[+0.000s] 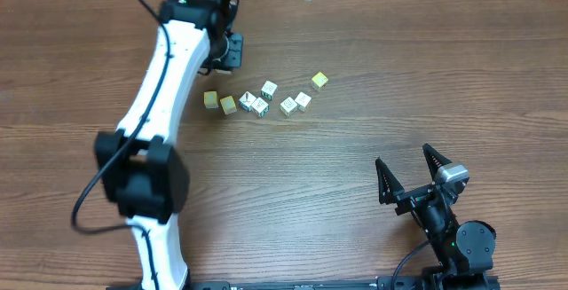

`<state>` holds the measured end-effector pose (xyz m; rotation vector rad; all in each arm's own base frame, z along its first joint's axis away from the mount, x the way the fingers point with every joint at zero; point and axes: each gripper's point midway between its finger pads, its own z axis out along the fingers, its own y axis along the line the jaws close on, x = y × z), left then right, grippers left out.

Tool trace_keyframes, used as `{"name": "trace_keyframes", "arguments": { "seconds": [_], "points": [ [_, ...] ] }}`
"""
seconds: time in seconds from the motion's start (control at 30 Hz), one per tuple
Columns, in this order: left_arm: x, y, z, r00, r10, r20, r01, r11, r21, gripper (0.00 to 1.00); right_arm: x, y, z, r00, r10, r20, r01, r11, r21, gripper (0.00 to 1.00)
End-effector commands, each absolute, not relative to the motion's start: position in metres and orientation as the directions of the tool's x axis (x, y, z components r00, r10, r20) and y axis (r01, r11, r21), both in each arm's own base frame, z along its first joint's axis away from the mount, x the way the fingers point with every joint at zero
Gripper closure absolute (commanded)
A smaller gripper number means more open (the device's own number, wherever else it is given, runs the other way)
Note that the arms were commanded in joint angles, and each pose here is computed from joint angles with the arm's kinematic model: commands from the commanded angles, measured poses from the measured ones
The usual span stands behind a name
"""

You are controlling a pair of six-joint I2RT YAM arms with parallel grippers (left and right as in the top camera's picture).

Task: Form a tower
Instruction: 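Lift the held block and carry it right toward open table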

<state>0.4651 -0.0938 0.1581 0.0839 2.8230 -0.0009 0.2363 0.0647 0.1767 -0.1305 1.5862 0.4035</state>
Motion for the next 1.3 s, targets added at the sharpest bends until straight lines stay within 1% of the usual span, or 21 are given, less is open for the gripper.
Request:
{"name": "trace_keyframes", "arguments": {
  "seconds": [0.0, 0.13, 0.27, 0.4, 0.47, 0.73, 1.1, 1.17, 1.27],
  "points": [
    [0.452, -0.096, 0.201, -0.932, -0.045, -0.360, -0.017, 0.997, -0.081, 0.82, 0.237, 0.064, 0.175, -0.060, 0.166, -0.984, -0.324, 0.929, 0.177, 0.00],
    [0.430, -0.102, 0.214, -0.944, -0.090, -0.316, -0.046, 0.988, -0.144, 0.84, 0.237, 0.064, 0.175, -0.060, 0.166, -0.984, -0.324, 0.929, 0.177, 0.00],
    [0.408, -0.106, 0.210, -0.966, -0.091, -0.241, -0.059, 0.989, -0.136, 0.84, 0.237, 0.064, 0.175, -0.060, 0.166, -0.984, -0.324, 0.929, 0.177, 0.00],
    [0.388, -0.117, 0.200, -0.984, -0.056, -0.168, -0.037, 0.993, -0.113, 0.84, 0.237, 0.064, 0.175, -0.060, 0.166, -0.984, -0.324, 0.929, 0.177, 0.00],
    [0.380, -0.124, 0.194, -0.989, -0.040, -0.141, -0.026, 0.994, -0.104, 0.86, 0.237, 0.064, 0.175, -0.061, 0.166, -0.984, -0.324, 0.929, 0.177, 0.00],
    [0.355, -0.160, 0.171, -0.993, -0.095, -0.068, -0.089, 0.992, -0.085, 0.88, 0.237, 0.064, 0.175, -0.060, 0.166, -0.984, -0.324, 0.929, 0.177, 0.00],
    [0.313, -0.204, 0.124, -0.990, -0.142, 0.019, -0.143, 0.989, -0.037, 0.83, 0.237, 0.064, 0.175, -0.060, 0.166, -0.984, -0.324, 0.929, 0.177, 0.00],
    [0.308, -0.208, 0.116, -0.987, -0.161, 0.027, -0.161, 0.986, -0.031, 0.81, 0.237, 0.064, 0.175, -0.060, 0.166, -0.984, -0.324, 0.929, 0.177, 0.00],
    [0.306, -0.209, 0.104, -0.982, -0.187, 0.024, -0.188, 0.982, -0.019, 0.81, 0.237, 0.064, 0.175, -0.060, 0.166, -0.984, -0.324, 0.929, 0.177, 0.00]
  ]
}}
